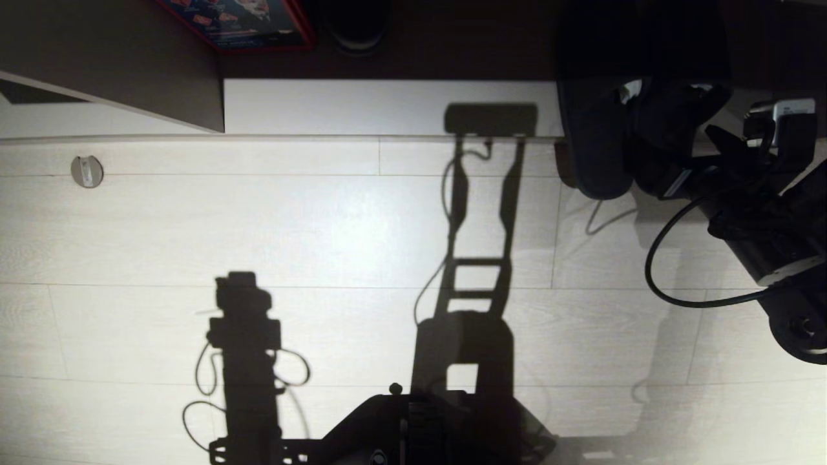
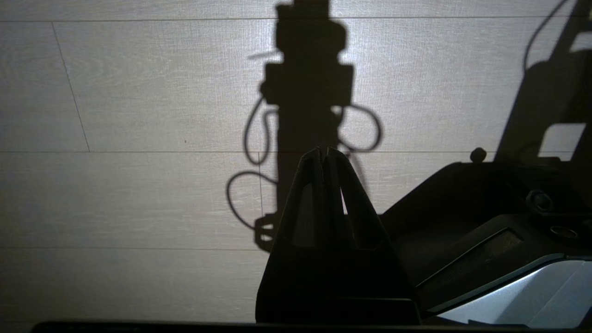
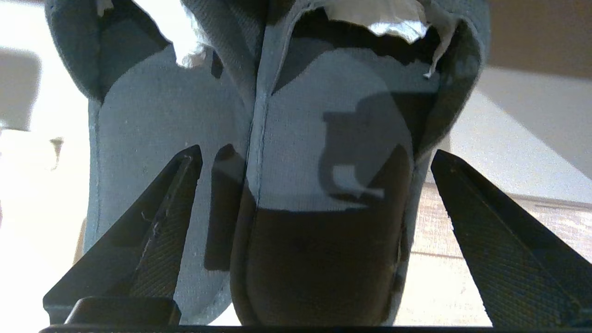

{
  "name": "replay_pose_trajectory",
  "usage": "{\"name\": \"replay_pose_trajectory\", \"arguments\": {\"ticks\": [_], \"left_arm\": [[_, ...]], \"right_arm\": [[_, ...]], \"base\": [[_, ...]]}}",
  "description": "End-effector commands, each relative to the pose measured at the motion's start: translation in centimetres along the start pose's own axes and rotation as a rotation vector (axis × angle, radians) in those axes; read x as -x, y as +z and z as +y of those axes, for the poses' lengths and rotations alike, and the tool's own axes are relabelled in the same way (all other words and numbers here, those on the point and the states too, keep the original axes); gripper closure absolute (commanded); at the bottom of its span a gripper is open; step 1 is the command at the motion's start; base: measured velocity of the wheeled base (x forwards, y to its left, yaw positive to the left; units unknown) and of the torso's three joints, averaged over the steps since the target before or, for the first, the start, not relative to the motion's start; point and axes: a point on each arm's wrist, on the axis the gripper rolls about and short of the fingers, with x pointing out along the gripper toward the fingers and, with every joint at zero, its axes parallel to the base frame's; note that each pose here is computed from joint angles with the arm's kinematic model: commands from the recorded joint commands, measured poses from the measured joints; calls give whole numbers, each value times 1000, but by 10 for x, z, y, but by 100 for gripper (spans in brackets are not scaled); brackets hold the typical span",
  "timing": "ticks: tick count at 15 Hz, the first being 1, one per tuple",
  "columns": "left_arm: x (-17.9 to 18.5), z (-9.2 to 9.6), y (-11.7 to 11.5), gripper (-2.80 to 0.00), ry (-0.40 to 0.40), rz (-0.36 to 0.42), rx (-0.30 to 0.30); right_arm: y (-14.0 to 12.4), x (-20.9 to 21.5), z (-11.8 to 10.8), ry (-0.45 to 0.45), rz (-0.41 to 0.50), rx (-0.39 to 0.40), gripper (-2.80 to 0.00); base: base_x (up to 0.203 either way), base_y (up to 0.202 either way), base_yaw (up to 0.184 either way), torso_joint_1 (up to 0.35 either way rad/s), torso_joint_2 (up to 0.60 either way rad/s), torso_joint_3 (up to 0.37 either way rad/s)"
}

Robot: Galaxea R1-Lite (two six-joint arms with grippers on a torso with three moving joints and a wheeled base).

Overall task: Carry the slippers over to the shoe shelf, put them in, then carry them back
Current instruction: Pick up the slippers in the shoe cabinet

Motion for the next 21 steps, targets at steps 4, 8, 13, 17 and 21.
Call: {"name": "replay_pose_trajectory", "arguments": {"ticks": [4, 8, 13, 17, 21], "left_arm": [[0, 0, 0, 0, 0, 2, 0], [0, 0, 0, 0, 0, 1, 0], [0, 0, 0, 0, 0, 2, 0], [0, 0, 0, 0, 0, -1, 0], [0, 0, 0, 0, 0, 1, 0]], "right_arm": [[7, -12, 7, 16, -54, -8, -280], [6, -17, 10, 24, -63, -12, -280], [-1, -32, 13, 21, -80, -15, -280], [6, -40, 12, 8, -118, -17, -280], [9, -48, 12, 3, -152, -18, -280]], "base": [[0, 0, 0, 0, 0, 0], [0, 0, 0, 0, 0, 0], [0, 0, 0, 0, 0, 0], [0, 0, 0, 0, 0, 0], [0, 0, 0, 0, 0, 0]]}}
